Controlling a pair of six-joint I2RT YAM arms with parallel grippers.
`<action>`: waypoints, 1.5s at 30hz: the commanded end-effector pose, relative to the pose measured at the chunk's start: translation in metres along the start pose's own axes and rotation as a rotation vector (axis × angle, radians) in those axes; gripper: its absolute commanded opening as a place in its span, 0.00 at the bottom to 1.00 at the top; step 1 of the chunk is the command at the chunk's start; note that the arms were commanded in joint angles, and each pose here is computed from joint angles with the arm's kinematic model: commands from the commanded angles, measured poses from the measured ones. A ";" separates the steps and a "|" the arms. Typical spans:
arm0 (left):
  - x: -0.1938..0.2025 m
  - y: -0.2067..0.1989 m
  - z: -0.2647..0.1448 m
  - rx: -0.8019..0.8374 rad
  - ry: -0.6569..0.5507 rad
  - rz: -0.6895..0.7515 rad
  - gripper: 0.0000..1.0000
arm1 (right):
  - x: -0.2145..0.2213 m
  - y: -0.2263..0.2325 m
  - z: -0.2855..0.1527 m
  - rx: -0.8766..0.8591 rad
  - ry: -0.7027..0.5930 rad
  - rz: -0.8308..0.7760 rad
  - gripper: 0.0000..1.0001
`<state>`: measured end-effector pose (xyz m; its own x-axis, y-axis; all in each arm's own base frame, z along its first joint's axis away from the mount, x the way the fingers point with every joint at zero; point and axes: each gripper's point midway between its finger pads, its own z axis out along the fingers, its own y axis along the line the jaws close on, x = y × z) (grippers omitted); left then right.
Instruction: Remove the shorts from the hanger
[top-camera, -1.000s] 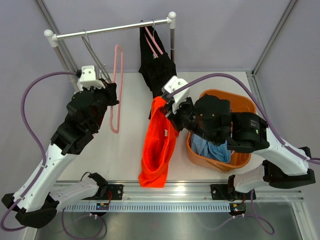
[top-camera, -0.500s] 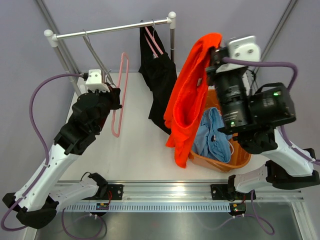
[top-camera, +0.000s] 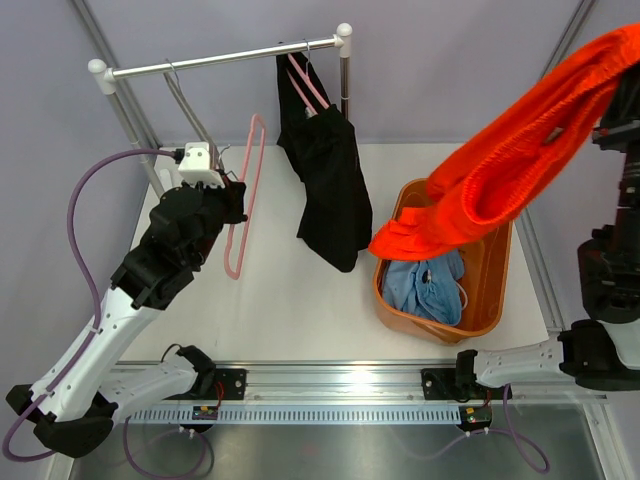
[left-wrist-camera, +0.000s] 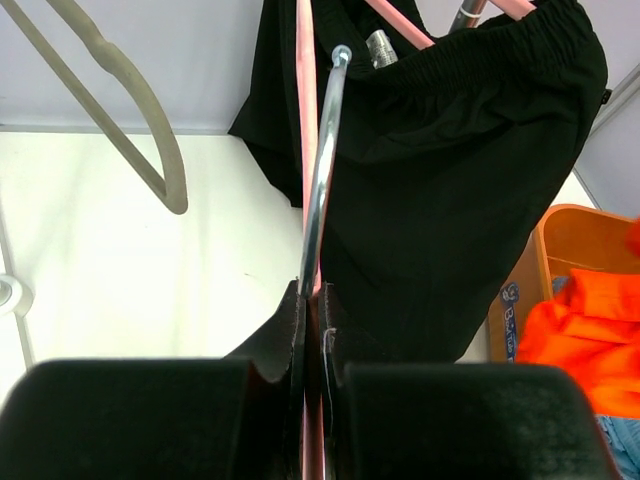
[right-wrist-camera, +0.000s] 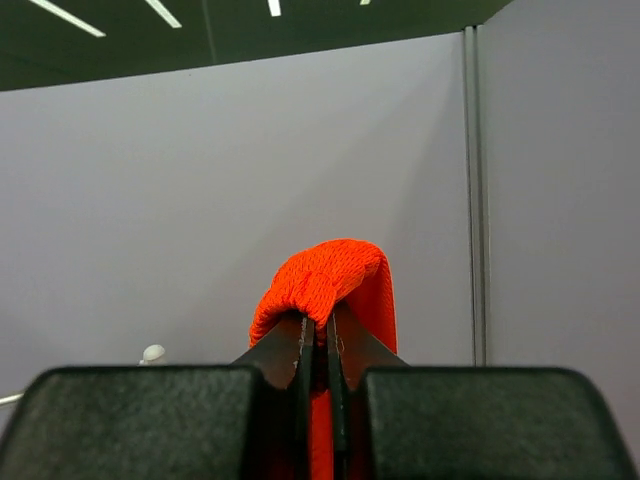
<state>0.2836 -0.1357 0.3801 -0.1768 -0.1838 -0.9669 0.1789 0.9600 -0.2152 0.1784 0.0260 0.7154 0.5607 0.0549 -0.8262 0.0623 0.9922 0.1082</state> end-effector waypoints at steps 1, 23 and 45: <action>-0.012 -0.009 0.000 0.040 -0.047 -0.039 0.00 | -0.009 -0.010 -0.001 0.006 -0.054 0.077 0.00; -0.003 -0.008 0.000 0.041 -0.023 -0.037 0.00 | 0.105 0.062 0.000 -0.034 0.188 -0.046 0.00; -0.018 -0.022 0.011 0.063 0.109 0.086 0.00 | 0.406 0.032 -0.182 0.093 1.046 0.086 0.15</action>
<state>0.2923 -0.1480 0.3825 -0.2678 -0.0946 -0.9588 0.2039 0.9671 -0.1524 0.2568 0.0742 0.3307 -0.2561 0.1404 -0.9564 0.1977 0.9761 0.0903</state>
